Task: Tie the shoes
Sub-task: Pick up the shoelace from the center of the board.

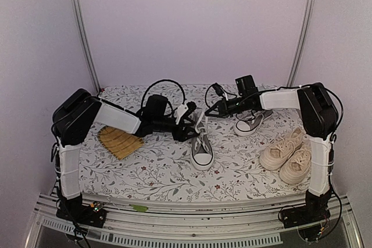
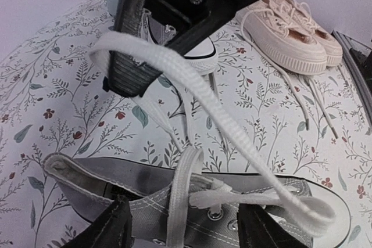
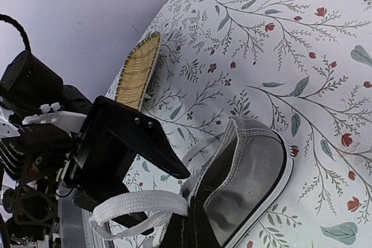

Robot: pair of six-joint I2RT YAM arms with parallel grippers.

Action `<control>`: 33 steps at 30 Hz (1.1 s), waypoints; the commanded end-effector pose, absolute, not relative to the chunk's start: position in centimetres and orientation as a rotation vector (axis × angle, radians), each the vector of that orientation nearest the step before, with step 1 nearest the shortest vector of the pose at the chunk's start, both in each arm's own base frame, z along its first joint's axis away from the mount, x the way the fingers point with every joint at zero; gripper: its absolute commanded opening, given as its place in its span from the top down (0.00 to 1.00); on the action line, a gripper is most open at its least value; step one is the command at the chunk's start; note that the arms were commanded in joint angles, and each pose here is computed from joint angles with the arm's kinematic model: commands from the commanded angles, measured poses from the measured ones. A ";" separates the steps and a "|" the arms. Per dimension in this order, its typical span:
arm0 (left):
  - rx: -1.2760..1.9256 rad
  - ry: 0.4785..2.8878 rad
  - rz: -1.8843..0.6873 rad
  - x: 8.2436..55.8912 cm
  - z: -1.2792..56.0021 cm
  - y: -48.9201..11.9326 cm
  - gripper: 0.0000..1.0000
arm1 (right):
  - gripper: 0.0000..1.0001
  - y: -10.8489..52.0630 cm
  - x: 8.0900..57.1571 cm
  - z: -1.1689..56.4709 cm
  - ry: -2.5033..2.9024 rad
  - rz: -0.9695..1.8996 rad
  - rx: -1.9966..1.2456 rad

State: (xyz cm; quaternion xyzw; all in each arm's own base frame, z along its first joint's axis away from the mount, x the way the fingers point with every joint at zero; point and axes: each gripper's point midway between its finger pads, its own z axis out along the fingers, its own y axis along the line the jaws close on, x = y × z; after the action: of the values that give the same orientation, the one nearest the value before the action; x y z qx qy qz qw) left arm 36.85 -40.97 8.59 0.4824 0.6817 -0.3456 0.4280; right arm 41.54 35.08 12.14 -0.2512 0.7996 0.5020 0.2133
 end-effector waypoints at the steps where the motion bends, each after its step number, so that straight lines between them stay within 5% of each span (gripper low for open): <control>1: 1.204 1.695 -0.806 37.9 8.9 -41.3 0.40 | 1.00 35.8 41.0 11.0 2.267 1.511 -0.638; 7: 1.192 1.728 -0.780 37.8 7.7 -40.7 0.50 | 1.00 35.7 40.8 9.2 2.335 1.515 -0.602; 33: 1.396 1.791 -0.552 37.9 2.6 -38.5 0.50 | 1.00 35.8 38.9 10.4 2.504 1.704 -0.596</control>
State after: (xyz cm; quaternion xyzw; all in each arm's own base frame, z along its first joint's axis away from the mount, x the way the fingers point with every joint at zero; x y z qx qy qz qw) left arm 37.77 -38.96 4.87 0.5327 0.6954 -0.2404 0.4181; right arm 38.94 35.57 8.45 -0.1860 0.8218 0.5378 0.0289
